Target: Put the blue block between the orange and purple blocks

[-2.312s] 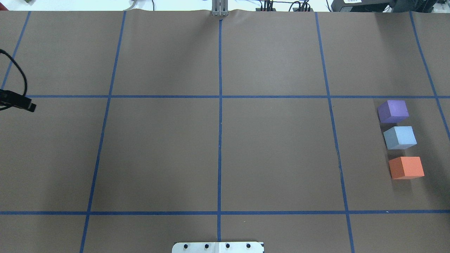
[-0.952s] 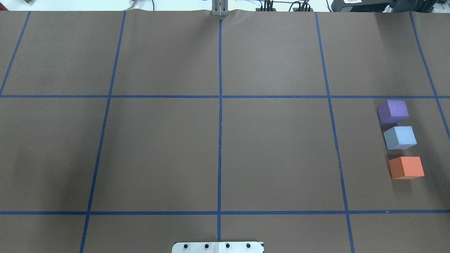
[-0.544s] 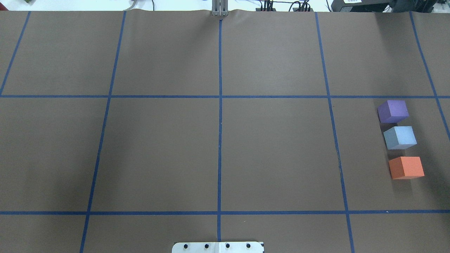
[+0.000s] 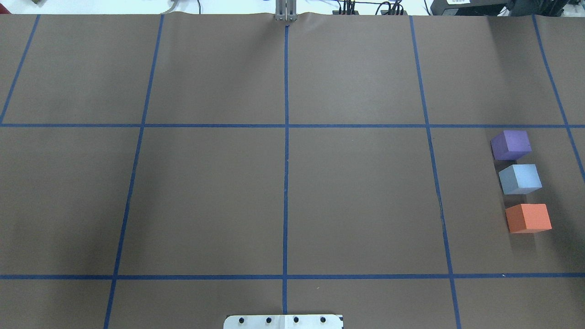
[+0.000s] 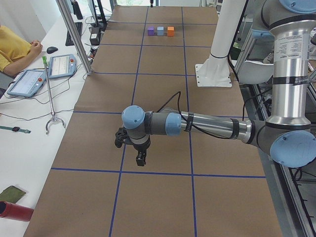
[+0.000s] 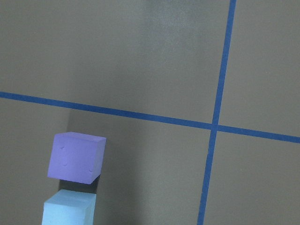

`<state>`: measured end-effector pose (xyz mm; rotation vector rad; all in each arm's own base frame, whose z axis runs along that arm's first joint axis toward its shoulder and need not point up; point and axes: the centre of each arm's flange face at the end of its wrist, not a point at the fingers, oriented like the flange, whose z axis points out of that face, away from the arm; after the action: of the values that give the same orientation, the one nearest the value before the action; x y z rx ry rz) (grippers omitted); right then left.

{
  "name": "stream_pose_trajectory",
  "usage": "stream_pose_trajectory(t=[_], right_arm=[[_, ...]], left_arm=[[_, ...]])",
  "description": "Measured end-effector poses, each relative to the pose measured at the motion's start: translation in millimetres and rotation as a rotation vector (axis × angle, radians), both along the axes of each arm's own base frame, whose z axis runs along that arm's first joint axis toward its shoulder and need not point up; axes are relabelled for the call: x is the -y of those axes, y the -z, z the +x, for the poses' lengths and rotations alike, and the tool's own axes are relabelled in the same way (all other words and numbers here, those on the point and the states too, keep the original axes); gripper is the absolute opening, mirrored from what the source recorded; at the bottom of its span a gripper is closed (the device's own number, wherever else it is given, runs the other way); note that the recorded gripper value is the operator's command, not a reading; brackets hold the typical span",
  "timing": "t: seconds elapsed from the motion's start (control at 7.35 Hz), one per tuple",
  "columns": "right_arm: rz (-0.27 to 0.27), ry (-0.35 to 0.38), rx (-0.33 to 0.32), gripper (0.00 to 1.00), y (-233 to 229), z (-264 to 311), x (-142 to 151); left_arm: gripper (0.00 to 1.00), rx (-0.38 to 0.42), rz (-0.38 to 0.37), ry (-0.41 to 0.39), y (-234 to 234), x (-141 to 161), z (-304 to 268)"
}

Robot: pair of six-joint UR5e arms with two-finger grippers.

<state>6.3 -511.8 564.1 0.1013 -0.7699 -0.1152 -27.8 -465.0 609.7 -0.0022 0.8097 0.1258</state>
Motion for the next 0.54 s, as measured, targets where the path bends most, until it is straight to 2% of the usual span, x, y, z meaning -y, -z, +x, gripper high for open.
stream_pose_trajectory(t=[0.54], right_arm=[[0.0, 0.007, 0.013, 1.0, 0.1, -3.2, -2.0]], left_arm=[[1.0, 0.03, -0.019, 0.005, -14.8, -5.3, -3.9]])
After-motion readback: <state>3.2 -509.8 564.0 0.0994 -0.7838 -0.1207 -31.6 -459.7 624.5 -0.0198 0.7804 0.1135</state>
